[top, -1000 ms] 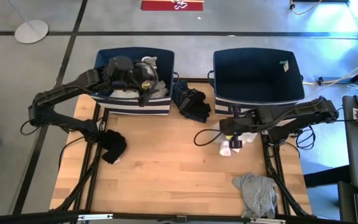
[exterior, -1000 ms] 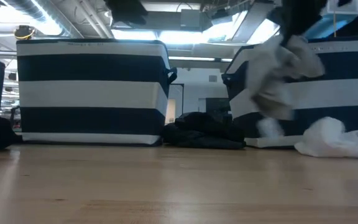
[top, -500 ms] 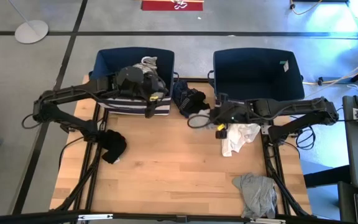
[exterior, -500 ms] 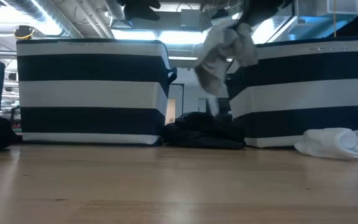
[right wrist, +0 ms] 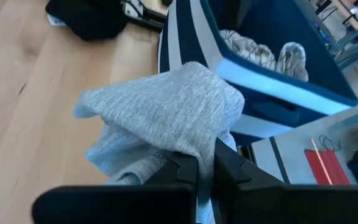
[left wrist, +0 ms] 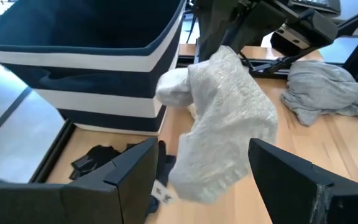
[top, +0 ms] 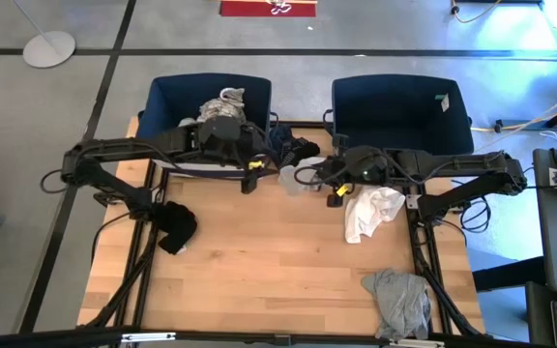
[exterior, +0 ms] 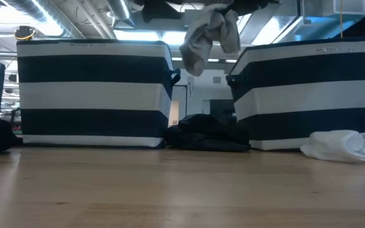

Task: Sort clothes
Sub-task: Put the gray shorts into the left blue bin

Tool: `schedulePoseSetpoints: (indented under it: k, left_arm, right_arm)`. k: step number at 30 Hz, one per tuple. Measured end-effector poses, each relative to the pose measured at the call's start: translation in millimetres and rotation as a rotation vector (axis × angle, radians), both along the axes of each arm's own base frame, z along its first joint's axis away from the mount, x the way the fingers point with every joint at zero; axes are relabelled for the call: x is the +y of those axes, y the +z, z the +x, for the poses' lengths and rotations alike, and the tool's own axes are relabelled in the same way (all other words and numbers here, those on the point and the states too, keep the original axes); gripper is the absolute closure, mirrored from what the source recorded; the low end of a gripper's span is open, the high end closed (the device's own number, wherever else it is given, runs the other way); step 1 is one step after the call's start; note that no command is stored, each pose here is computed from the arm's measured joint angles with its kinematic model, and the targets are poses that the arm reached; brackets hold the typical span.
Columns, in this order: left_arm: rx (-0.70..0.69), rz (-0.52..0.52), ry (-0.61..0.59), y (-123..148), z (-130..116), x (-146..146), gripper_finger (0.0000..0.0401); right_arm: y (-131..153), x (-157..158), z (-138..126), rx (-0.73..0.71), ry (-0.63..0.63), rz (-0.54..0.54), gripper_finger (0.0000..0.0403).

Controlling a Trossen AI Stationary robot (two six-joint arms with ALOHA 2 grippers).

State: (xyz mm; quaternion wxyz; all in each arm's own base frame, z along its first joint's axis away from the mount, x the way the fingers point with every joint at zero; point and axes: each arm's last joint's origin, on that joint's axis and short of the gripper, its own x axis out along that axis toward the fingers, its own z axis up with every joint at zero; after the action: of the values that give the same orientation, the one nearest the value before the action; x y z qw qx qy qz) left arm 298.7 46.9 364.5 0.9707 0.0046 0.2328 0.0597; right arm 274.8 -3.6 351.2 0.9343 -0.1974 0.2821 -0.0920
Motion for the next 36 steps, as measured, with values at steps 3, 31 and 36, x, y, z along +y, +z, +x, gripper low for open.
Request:
schedulePoseSetpoints:
  k: [3, 31, 36]
  left_arm:
    - [-0.003, -0.011, -0.005, -4, 7, -2, 0.016]
    - [0.017, 0.059, -0.071, -43, 55, -9, 0.0286]
    - [0.03, 0.127, -0.106, -44, 55, -9, 0.0378]
  right_arm:
    - [1, 0, 1, -0.01, 0.01, -0.016, 0.0385]
    - [-6, 2, 28, -0.082, 0.097, -0.053, 0.0384]
    - [-6, 2, 28, -0.091, 0.086, -0.03, 0.0379]
